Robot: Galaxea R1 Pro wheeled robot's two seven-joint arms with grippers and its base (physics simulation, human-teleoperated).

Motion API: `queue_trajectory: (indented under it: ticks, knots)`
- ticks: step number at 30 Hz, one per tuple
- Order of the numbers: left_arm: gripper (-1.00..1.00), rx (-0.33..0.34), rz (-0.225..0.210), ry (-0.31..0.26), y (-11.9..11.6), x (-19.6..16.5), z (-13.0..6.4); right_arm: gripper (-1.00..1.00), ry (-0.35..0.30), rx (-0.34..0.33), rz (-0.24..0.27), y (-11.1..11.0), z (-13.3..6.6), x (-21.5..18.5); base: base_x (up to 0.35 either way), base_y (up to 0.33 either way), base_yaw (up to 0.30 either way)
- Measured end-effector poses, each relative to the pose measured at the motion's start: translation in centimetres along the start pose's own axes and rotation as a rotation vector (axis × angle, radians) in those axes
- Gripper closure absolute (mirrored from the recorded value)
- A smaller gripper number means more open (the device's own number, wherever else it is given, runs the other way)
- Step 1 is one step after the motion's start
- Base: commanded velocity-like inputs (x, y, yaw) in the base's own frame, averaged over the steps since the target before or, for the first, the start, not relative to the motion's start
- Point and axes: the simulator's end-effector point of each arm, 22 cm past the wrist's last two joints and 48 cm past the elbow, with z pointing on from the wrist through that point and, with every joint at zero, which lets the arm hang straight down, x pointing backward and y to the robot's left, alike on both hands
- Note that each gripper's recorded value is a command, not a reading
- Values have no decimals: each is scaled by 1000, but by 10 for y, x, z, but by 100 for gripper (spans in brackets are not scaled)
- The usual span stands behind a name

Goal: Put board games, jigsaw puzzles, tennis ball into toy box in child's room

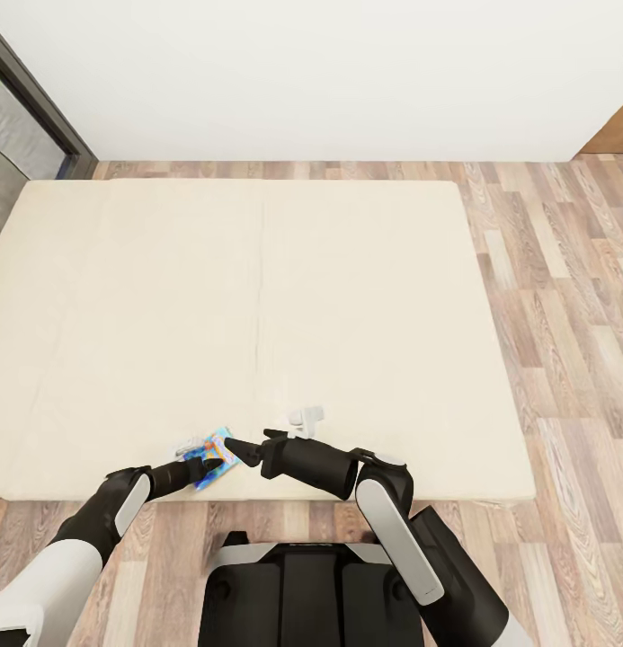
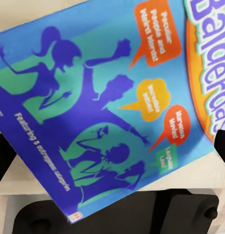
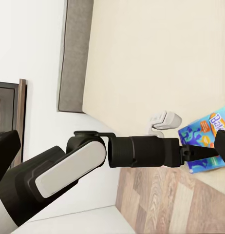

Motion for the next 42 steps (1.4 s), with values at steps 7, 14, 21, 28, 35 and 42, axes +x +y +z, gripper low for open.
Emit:
queue_trajectory:
  ticks: [7, 14, 21, 28, 35, 42]
  knots:
    - [-100, 0, 0, -1, 0, 0, 0, -100, 0, 0, 0, 0, 0, 0, 0, -82, -38]
    - [-100, 1, 2, -5, -1, -2, -2, -100, -2, -2, -3, 2, -1, -1, 0, -9, -122]
    - [-100, 2, 2, -6, -1, -3, -2, -100, -2, -1, -4, 2, -1, -1, 0, -1, -20]
    - [-100, 1, 2, -6, -1, -3, -2, -100, -2, -1, -5, 2, -1, -1, 0, 31, -2]
    - [-100, 1, 2, -6, -1, -3, -2, -100, -2, -1, -5, 2, -1, -1, 0, 39, 0]
    - [-100, 1, 2, -7, -1, -3, -2, -100, -2, -1, -5, 2, -1, -1, 0, 5, 0]
